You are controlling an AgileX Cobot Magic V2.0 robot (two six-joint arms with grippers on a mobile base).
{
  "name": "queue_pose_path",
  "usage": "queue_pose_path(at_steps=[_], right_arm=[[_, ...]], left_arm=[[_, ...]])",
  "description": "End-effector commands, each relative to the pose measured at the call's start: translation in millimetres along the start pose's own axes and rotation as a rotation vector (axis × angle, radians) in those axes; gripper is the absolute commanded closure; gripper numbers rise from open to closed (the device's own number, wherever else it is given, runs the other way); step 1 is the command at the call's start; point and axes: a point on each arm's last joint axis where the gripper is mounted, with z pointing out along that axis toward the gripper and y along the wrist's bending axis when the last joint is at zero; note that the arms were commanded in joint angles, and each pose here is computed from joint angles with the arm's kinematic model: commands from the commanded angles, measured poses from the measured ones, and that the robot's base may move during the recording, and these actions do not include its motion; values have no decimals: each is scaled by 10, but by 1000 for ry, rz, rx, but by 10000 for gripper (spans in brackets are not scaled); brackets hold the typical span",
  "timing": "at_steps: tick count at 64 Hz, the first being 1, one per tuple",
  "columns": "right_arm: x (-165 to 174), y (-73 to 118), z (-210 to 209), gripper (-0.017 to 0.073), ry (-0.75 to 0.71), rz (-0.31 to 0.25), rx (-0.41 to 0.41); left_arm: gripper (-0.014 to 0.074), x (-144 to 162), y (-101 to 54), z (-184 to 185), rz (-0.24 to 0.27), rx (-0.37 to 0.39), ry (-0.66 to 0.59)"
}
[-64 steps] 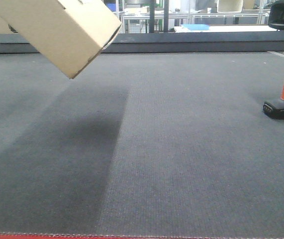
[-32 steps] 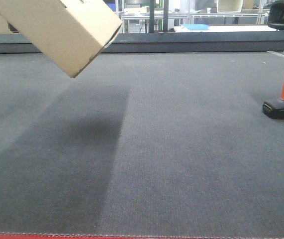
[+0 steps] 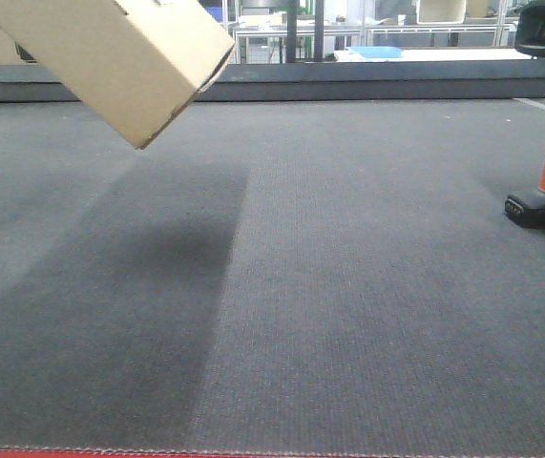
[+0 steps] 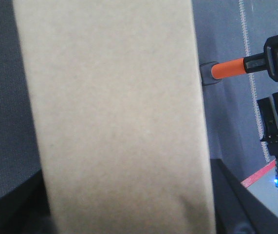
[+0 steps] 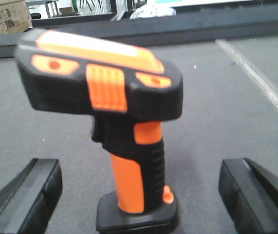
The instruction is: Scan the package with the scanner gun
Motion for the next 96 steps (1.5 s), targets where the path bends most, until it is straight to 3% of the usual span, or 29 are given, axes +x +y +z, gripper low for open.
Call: queue_pose_path(at_steps=[1, 80, 96], right_arm=[[-36, 35, 61, 0, -28, 6, -28], [-98, 95, 773, 0, -27, 13, -24], [-118, 73, 792, 0, -34, 40, 4]], left_arm=[[705, 5, -53, -57, 4, 28, -25], [705, -9, -51, -57, 4, 26, -40], [705, -11, -47, -51, 3, 26, -39]])
